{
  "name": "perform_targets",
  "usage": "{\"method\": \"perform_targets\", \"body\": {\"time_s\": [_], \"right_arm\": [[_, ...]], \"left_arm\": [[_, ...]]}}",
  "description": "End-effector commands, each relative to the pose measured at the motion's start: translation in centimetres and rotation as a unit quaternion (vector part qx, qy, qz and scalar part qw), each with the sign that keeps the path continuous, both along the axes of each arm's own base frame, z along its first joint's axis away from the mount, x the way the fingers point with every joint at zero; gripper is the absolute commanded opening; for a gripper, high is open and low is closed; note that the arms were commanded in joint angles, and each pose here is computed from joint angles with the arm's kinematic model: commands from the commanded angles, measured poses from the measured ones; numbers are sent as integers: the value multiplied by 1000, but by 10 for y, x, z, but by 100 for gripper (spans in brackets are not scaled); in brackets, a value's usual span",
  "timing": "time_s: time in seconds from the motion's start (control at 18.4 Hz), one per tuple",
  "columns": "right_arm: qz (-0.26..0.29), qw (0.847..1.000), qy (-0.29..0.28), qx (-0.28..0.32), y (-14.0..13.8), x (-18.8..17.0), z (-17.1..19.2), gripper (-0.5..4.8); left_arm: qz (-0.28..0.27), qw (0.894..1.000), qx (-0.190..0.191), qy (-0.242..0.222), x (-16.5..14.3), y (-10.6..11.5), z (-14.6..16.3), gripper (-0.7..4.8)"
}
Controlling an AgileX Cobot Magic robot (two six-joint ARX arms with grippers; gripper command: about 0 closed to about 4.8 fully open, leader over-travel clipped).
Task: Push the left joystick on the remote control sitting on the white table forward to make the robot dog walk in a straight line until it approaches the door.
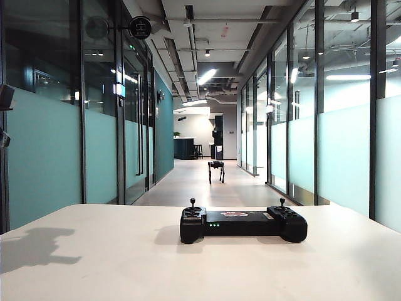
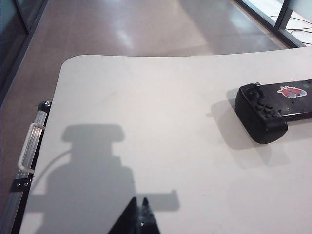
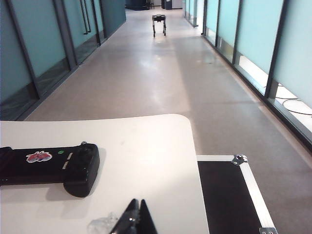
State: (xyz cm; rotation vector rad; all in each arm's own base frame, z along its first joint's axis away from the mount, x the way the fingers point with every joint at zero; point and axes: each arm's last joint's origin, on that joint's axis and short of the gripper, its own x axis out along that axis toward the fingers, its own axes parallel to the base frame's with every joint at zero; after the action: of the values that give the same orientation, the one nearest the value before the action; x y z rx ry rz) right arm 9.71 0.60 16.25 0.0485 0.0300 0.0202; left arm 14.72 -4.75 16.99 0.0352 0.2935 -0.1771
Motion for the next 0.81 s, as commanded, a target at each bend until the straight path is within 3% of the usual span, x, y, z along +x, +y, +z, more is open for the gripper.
{"method": "perform_targets", "body": {"time_s": [0.05,0.81], "right_arm": [[22,1000,-5,0,-1,0,-1,-6],[19,1000,-5,0,-2,0,-1,-5]], "left_arm": [[-1,1000,-4,-7,1,0,2,-5],[-1,1000,-4,-7,1,0,2,-5]]}}
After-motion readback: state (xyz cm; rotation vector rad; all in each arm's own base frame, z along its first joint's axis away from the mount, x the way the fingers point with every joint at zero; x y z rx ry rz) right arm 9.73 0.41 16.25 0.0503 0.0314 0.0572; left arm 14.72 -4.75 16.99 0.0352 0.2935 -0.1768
